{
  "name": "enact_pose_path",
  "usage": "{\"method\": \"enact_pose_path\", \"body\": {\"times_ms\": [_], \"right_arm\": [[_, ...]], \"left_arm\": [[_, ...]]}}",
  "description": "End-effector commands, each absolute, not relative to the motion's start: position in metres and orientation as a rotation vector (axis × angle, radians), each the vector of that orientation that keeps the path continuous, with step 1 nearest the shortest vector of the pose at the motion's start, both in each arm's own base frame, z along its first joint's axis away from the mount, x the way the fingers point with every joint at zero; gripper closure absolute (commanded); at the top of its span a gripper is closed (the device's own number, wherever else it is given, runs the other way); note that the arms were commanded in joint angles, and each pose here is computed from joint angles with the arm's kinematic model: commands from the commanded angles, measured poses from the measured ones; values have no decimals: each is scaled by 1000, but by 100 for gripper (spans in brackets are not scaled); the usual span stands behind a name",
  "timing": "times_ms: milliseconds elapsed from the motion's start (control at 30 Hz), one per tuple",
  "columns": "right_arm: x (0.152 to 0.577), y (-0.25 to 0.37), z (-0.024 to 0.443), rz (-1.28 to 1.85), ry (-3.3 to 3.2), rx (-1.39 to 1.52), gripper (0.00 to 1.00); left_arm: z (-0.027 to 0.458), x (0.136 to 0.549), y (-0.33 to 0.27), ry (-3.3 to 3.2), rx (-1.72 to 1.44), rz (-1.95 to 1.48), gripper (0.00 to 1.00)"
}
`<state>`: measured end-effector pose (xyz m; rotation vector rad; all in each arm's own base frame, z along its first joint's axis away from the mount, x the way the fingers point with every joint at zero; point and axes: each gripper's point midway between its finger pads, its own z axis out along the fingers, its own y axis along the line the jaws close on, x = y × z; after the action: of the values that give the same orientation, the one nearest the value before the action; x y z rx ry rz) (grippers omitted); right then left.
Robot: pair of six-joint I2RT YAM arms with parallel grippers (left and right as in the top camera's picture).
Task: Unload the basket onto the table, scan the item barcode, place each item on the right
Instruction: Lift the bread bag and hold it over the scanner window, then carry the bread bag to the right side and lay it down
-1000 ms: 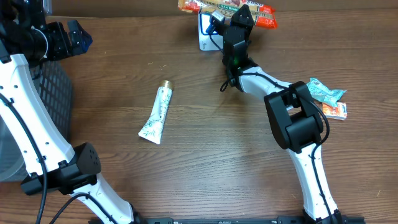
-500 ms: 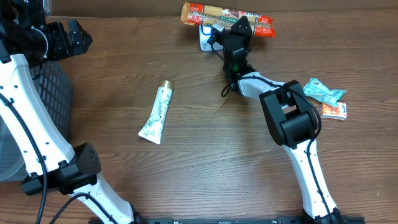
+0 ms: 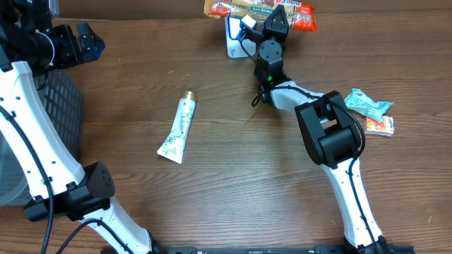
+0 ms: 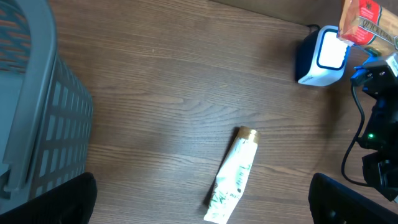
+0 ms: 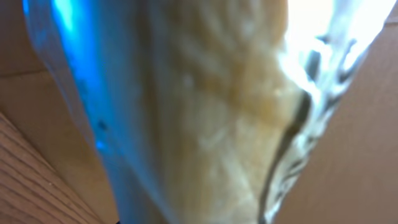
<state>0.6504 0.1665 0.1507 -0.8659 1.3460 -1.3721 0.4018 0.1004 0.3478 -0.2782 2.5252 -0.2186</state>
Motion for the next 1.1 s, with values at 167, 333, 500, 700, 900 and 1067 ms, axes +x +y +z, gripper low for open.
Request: {"method": "enact_pose_path", "body": {"times_ms": [167, 333, 500, 700, 900, 1067], "right_arm": [[651, 163, 206, -1376, 1297, -750, 96], [651, 163, 205, -1376, 1298, -752, 96], [648, 162, 211, -1377, 1309, -723, 97], [626, 140, 281, -1308, 1397, -466, 97], [568, 100, 374, -1171, 1566, -128, 97], [520, 104, 375, -818, 1794, -117, 97]], "left_arm": [[347, 403, 96, 2528, -242, -224, 1], [347, 403, 96, 2528, -243, -224, 1], [347, 403, 96, 2528, -243, -224, 0], [347, 403, 96, 2528, -243, -224, 1], [347, 403, 96, 2528, -242, -224, 0], [347, 403, 96, 2528, -243, -224, 0]]}}
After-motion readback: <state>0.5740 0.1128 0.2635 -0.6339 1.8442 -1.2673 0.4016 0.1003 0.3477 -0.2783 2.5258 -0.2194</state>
